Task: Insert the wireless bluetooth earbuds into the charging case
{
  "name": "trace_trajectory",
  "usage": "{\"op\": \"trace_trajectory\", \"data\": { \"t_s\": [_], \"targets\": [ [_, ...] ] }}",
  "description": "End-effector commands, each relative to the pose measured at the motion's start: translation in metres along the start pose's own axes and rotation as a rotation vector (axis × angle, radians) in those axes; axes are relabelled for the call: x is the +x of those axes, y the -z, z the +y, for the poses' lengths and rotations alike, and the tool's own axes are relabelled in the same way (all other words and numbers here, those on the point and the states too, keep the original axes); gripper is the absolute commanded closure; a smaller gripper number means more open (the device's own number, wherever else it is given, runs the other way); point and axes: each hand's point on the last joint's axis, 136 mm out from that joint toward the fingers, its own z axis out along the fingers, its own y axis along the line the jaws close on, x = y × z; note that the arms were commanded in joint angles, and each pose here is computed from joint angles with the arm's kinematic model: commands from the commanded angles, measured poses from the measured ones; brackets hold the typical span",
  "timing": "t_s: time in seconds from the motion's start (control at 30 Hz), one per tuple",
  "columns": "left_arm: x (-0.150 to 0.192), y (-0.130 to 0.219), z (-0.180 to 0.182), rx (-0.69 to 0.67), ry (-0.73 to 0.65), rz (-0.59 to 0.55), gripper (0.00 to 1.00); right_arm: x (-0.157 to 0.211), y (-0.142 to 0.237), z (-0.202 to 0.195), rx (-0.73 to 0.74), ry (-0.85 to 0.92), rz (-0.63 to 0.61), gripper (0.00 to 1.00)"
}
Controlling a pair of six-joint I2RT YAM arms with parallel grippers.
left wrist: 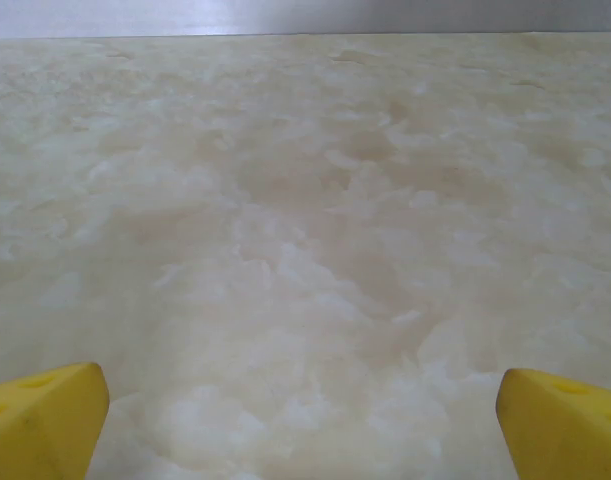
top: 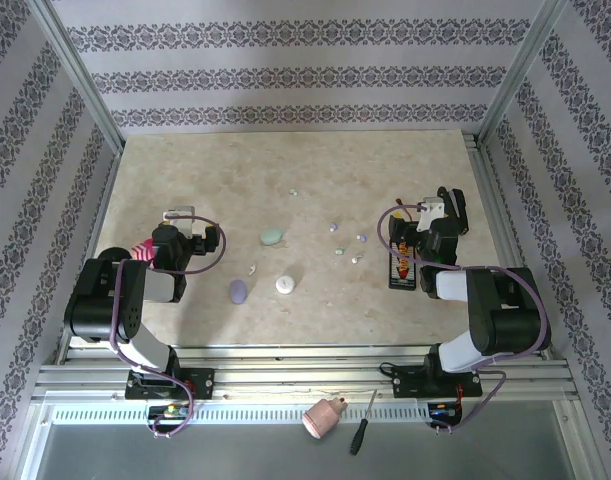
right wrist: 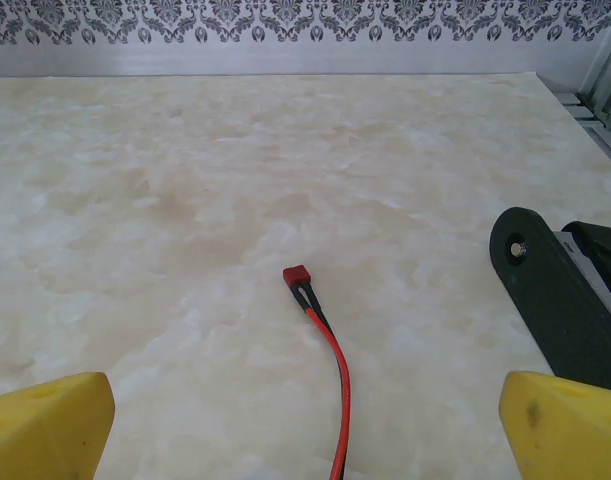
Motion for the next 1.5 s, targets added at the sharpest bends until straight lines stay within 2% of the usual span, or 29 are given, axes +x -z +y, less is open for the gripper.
{"op": "trace_trajectory", "data": {
  "t_s": [0.0, 0.73, 0.87, 1.07, 1.2, 1.3, 1.47],
  "targets": [
    [-0.007, -0.001, -0.002, 0.011, -0.01, -0.012, 0.01, -0.002, 0.0, 0.005, -0.022, 0.008, -0.021, 0.02],
    [-0.007, -0.001, -0.002, 0.012, -0.011, -0.012, 0.01, -0.002, 0.0, 0.004, -0.02, 0.003, -0.019, 0.02],
    [-0.011, 0.001, 0.0, -0.017, -0.016, -0.017, 0.01, -0.015, 0.004, 0.0, 0.01, -0.005, -0.022, 0.02],
    [-0.043, 0.021, 0.0, -0.073, -0.046, -0.026, 0.01, -0.045, 0.026, 0.009, -0.005, 0.006, -0.045, 0.02],
    [-0.068, 0.04, -0.011, -0.09, -0.049, -0.051, 0.01, -0.069, 0.042, 0.034, -0.086, -0.046, -0.069, 0.02],
    [-0.081, 0.052, -0.027, -0.04, 0.003, -0.047, 0.01, -0.08, 0.057, 0.072, -0.169, -0.027, -0.048, 0.02],
    [-0.076, 0.069, -0.054, 0.053, 0.115, 0.05, 0.01, -0.086, 0.089, 0.142, -0.277, 0.091, -0.038, 0.02]
  ]
}}
